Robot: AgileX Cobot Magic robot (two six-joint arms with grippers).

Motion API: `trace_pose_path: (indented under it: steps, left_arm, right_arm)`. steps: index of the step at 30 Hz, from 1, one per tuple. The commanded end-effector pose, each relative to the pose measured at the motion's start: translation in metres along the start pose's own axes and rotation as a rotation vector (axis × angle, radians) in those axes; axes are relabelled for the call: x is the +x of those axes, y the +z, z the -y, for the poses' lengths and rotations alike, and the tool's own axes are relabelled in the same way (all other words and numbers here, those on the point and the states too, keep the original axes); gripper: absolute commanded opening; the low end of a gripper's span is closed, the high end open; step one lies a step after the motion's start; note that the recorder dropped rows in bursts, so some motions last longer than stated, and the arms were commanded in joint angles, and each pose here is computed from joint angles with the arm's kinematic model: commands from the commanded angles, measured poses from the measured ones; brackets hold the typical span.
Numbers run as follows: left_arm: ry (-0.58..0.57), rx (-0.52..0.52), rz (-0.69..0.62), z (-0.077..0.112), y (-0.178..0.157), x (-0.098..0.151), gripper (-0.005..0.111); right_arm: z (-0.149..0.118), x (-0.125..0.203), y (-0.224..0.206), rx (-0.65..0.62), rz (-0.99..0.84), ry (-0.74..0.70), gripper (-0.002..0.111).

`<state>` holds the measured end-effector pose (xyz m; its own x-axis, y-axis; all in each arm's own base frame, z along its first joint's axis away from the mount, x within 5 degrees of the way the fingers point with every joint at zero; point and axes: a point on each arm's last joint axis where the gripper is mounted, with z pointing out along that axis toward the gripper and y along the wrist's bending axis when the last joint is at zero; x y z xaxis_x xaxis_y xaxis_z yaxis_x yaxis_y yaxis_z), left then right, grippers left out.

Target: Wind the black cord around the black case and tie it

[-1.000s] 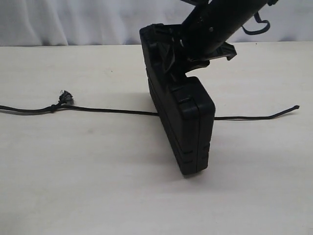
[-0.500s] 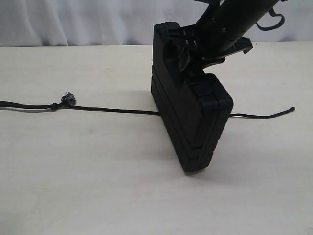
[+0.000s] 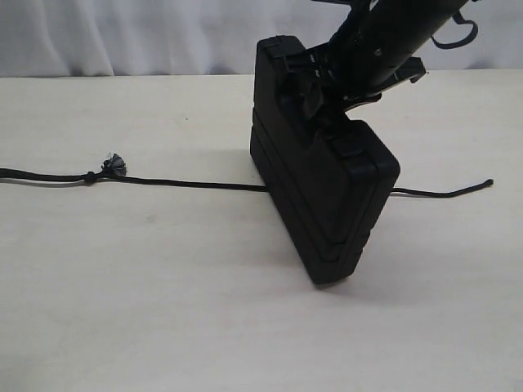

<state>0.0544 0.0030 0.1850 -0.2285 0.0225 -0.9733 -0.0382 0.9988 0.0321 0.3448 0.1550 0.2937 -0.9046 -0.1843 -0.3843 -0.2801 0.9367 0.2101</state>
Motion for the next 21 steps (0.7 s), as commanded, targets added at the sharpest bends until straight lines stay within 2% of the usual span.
trace_pose_path:
  steps: [1,21]
  left_arm:
    - [0.001,0.010,0.013,0.0006,-0.0003,-0.0007,0.000]
    - [0.000,0.011,0.013,0.0007,-0.0003,-0.0007,0.000]
  right_arm:
    - [0.0057,-0.0061,0.0004,0.033,0.029,-0.036,0.021]
    - [0.0054,-0.0071,-0.0018,0.036,0.027,-0.075,0.021]
